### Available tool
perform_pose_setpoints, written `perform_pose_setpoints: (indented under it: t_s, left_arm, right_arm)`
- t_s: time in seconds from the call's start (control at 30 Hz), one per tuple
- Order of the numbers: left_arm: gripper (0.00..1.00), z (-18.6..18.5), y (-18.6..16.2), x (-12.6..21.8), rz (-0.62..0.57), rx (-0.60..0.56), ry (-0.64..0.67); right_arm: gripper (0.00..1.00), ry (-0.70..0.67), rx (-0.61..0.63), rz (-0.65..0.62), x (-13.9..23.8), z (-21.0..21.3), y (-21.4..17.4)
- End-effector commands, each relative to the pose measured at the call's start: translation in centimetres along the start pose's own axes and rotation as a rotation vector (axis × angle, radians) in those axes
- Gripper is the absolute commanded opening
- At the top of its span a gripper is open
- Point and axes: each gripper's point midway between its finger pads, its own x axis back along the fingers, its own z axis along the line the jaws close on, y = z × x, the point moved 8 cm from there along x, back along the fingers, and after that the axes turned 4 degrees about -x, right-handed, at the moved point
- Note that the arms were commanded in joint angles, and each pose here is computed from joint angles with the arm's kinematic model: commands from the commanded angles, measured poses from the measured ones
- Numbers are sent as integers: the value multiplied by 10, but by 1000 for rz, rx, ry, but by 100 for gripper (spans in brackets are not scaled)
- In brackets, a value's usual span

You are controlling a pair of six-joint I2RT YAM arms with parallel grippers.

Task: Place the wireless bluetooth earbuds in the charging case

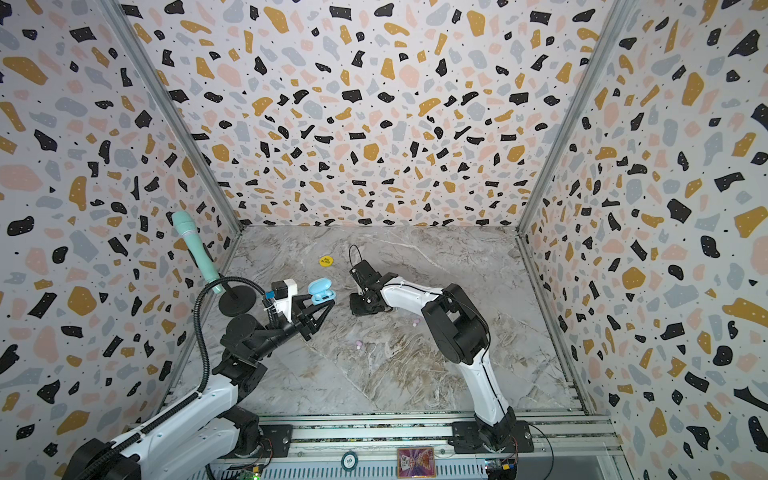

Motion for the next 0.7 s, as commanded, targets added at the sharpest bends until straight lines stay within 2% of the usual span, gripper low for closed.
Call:
perform_pose_setpoints:
  t_s: [0.0,0.43,0.67]
  left_arm:
    - [12,-4,14,1,-52,-32,-28]
    - [13,-4,14,0,-48,-29,-28]
    - [13,-4,14,0,-49,-31,-31]
  right_arm:
    - [28,40,-16,-37,20,6,6]
    - [30,77,-16,-88,36,11,16]
    - [31,60,0,-84,23,12,24]
